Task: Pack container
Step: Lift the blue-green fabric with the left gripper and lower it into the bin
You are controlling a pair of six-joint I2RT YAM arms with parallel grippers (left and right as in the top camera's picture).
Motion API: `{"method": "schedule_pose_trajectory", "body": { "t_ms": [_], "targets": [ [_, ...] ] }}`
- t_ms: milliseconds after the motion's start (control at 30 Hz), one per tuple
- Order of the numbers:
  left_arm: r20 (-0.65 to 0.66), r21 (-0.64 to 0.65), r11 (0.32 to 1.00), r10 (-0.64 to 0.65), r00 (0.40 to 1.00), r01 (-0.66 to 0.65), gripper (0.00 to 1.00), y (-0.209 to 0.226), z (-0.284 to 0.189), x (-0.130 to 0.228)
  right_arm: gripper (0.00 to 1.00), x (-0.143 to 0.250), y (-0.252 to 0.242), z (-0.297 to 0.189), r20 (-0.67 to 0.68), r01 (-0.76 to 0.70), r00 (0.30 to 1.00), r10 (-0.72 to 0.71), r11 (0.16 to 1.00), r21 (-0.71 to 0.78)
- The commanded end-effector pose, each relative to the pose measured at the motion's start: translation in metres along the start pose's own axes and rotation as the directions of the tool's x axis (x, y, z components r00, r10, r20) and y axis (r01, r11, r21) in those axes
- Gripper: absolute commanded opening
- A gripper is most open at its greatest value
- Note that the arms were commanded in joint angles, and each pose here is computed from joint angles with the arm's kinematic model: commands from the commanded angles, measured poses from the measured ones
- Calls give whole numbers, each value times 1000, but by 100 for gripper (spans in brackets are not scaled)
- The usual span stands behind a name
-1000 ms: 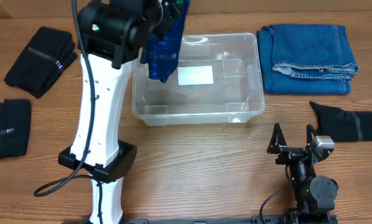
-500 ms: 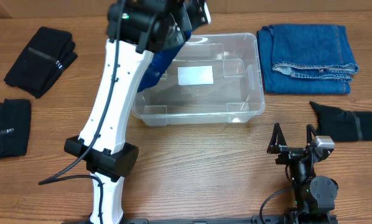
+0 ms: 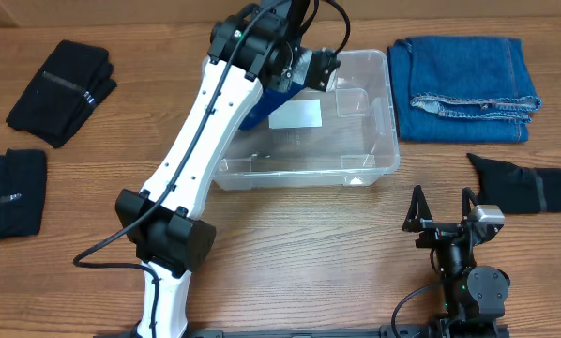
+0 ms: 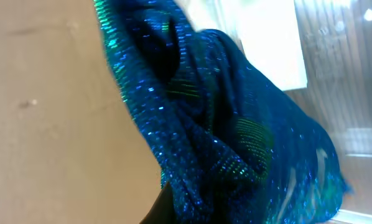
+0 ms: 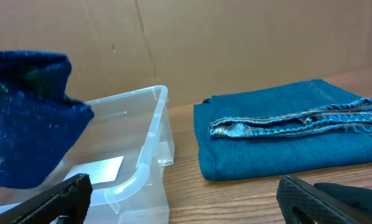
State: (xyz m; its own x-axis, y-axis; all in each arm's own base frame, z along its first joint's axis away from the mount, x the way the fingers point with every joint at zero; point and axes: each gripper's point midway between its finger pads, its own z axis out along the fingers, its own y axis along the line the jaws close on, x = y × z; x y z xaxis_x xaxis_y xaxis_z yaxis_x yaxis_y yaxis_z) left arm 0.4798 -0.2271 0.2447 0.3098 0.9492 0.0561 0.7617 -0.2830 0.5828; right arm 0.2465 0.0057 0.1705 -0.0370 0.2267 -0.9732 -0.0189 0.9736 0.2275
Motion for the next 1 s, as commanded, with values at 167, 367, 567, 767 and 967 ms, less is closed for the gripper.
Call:
{"method": "schedule_pose_trajectory", "body": {
  "t_ms": [167, 367, 567, 767, 967],
  "targets": [
    [28, -45, 988, 149, 988, -148, 5, 4, 13, -12, 100, 1, -1, 0, 9, 2, 1000, -2, 1000, 3],
    [199, -35, 995, 96, 975, -91, 84, -1, 11, -43, 100, 1, -1, 0, 9, 2, 1000, -2, 1000, 3],
    [261, -17, 990, -127, 957, 137, 90, 6, 6, -71, 100, 1, -1, 0, 9, 2, 1000, -2, 1000, 3],
    [233, 113, 876, -482, 844, 469, 81, -4, 6, -73, 100, 1, -1, 0, 9, 2, 1000, -2, 1000, 3],
    [111, 258, 684, -723, 682, 683, 14, -32, 5, -72, 100, 1, -1, 0, 9, 2, 1000, -2, 1000, 3]
  ]
}}
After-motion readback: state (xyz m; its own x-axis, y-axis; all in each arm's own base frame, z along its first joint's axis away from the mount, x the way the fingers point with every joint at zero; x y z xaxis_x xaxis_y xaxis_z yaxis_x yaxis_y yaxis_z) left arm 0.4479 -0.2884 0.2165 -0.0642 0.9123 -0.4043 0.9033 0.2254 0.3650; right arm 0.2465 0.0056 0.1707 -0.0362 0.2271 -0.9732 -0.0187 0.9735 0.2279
